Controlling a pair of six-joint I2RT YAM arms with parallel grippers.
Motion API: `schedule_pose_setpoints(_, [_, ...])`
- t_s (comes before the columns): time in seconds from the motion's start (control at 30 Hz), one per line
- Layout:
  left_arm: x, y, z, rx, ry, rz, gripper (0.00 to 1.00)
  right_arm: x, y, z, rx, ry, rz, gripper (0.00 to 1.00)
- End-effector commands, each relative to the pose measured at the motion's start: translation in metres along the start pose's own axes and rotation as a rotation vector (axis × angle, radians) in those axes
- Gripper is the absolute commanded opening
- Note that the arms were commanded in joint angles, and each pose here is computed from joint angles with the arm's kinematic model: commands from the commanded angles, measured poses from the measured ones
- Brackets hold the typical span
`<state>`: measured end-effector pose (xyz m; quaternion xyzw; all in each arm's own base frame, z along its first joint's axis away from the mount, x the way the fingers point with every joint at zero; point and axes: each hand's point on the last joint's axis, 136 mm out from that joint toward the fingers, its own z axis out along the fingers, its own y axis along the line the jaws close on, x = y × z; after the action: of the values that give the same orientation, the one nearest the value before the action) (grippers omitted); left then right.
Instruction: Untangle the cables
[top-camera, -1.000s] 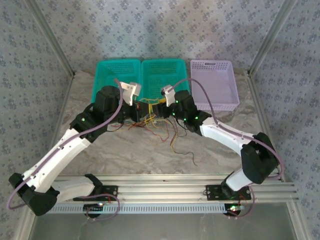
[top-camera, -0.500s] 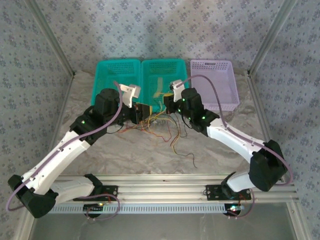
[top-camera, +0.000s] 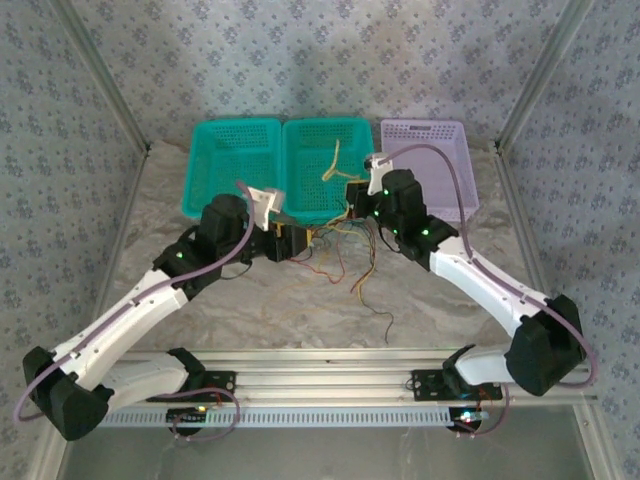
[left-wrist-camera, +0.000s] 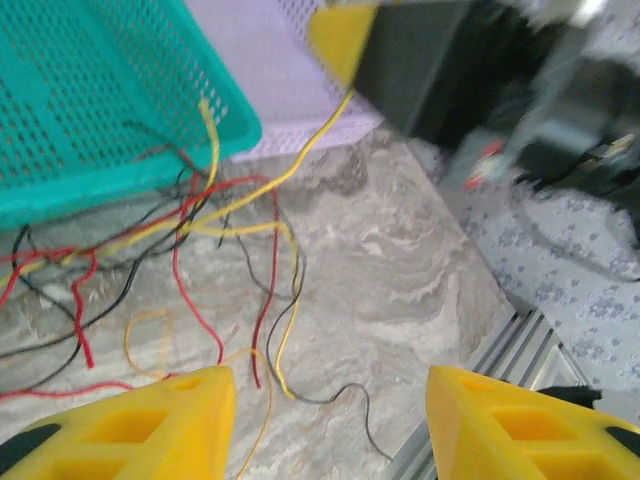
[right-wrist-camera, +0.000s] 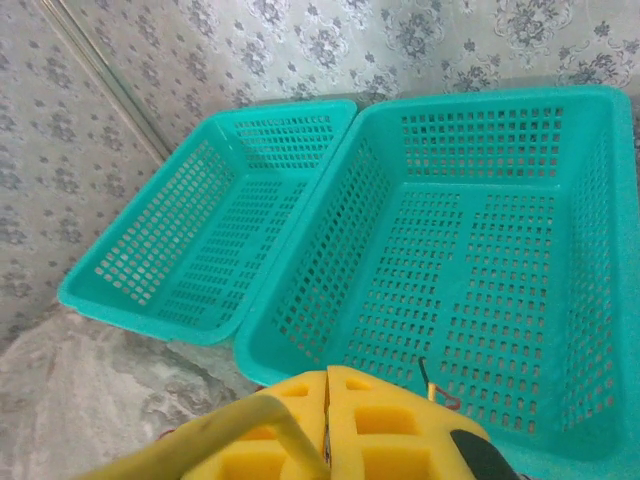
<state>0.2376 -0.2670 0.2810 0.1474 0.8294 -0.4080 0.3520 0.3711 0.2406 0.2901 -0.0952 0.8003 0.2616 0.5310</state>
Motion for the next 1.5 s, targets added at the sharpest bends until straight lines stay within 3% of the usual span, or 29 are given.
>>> schedule_pose_setpoints(0.0, [0.008,-0.003,0.009,0.052,-0.001,-0.032,0.53,-0.05,0.023,-0.026,-0.088,-0.097,0.052,0.0])
schedule_pose_setpoints(0.2, [0.045,0.008,0.037,0.035,0.115,-0.006,0.53,-0.061,0.03,-0.033,-0.108,-0.105,0.041,0.0])
schedule_pose_setpoints(0.4, [0.102,0.021,0.056,-0.025,0.316,0.055,0.53,-0.058,0.024,-0.034,-0.089,-0.088,0.033,0.0])
schedule_pose_setpoints(0.63, [0.165,0.055,0.045,-0.22,0.527,0.074,0.52,-0.059,0.014,-0.038,-0.07,-0.086,0.041,0.0])
schedule_pose_setpoints(0.87, [0.169,0.102,-0.006,-0.497,0.431,-0.034,0.58,-0.055,0.007,-0.041,-0.064,-0.079,0.049,0.0])
schedule_pose_setpoints(1.03, [0.183,0.119,-0.026,-0.599,0.461,-0.077,0.61,-0.053,0.008,-0.04,-0.073,-0.074,0.057,0.0])
schedule_pose_setpoints(1.47, [0.215,0.141,-0.015,-0.63,0.515,-0.102,0.58,-0.049,0.014,-0.038,-0.102,-0.06,0.07,0.0])
